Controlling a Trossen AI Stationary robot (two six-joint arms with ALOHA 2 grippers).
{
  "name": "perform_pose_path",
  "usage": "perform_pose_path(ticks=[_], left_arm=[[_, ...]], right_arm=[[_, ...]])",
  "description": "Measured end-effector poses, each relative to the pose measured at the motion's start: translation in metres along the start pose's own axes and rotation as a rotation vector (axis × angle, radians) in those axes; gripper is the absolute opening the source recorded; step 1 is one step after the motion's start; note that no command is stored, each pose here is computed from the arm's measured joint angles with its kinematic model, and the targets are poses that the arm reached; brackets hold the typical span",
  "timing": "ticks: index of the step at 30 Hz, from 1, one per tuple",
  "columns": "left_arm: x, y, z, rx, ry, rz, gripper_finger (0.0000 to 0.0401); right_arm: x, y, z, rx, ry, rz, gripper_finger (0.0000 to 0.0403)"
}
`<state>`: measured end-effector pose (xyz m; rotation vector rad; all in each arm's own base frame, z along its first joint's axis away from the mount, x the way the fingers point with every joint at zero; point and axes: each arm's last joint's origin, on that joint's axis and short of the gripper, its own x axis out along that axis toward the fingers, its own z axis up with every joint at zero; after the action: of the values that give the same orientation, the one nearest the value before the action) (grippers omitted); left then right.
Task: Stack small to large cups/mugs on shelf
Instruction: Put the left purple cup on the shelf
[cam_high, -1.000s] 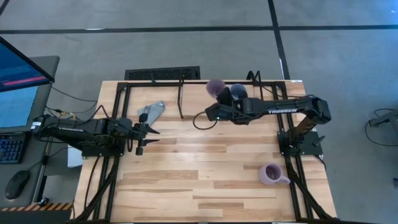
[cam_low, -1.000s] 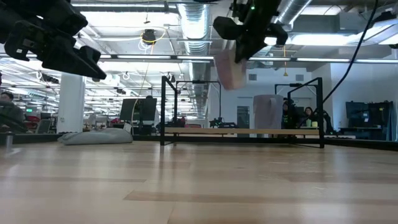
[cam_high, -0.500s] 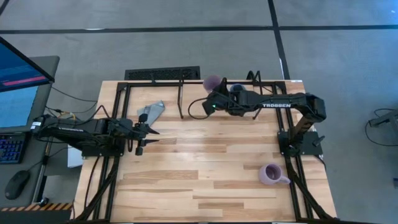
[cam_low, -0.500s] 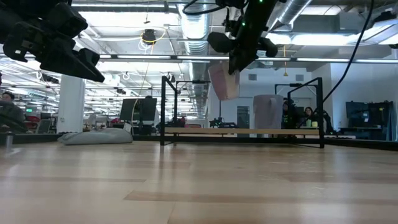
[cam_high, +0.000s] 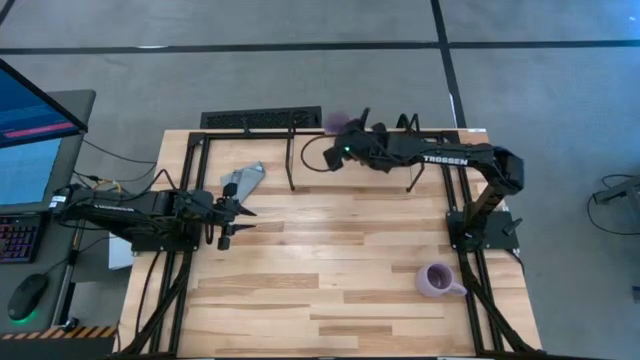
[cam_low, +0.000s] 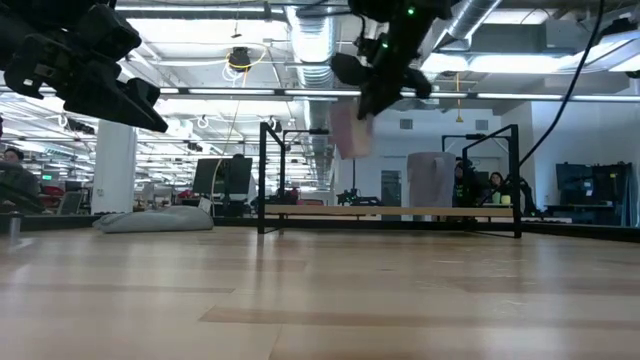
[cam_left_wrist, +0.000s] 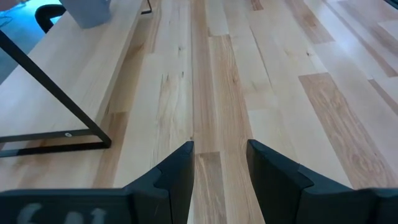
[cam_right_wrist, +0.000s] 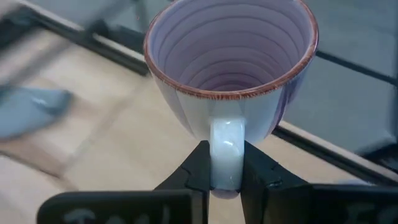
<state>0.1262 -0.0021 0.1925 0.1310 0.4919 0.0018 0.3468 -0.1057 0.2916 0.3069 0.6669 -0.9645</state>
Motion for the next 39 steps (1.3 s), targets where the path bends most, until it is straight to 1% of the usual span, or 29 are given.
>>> perform_pose_path(ticks=[2, 6, 9, 11, 15, 17, 20, 23, 29, 37, 39], left_arm=[[0.0, 0.0, 0.0, 0.0, 0.0, 0.0, 0.0139], [0.0, 0.0, 0.0, -0.002, 0.0, -0.001, 0.0139], [0.0, 0.0, 0.0, -0.003, 0.0, -0.001, 0.0139], [0.0, 0.0, 0.0, -0.003, 0.0, -0.001, 0.0139], [0.0, 0.0, 0.0, -0.003, 0.0, -0.001, 0.0139], [0.0, 0.0, 0.0, -0.004, 0.0, -0.001, 0.0139], [0.0, 0.0, 0.0, -0.004, 0.0, -0.001, 0.0139], [0.0, 0.0, 0.0, -0.004, 0.0, -0.001, 0.0139], [0.0, 0.0, 0.0, -0.008, 0.0, 0.0, 0.0139], [0.0, 0.0, 0.0, -0.002, 0.0, 0.0, 0.0139], [0.0, 0.0, 0.0, -0.002, 0.0, 0.0, 0.0139]], right_arm=[[0.001, 0.004, 0.003, -0.01, -0.02, 0.05, 0.0066], [0.005, 0.005, 0.001, 0.002, -0.054, 0.08, 0.0066], [0.013, -0.004, -0.015, 0.021, -0.048, 0.097, 0.0066], [0.017, -0.009, -0.024, 0.056, -0.075, 0.11, 0.0066], [0.018, -0.02, -0.045, 0.113, -0.085, 0.143, 0.0066], [0.016, -0.024, -0.051, 0.126, -0.093, 0.151, 0.0066], [0.01, -0.027, -0.05, 0.156, -0.113, 0.159, 0.0066], [0.007, -0.028, -0.051, 0.18, -0.11, 0.15, 0.0066], [0.003, -0.024, -0.064, 0.197, -0.074, 0.068, 0.0066], [-0.006, -0.013, -0.07, 0.268, -0.107, 0.049, 0.0066], [-0.007, -0.014, -0.073, 0.285, -0.111, 0.012, 0.0066]])
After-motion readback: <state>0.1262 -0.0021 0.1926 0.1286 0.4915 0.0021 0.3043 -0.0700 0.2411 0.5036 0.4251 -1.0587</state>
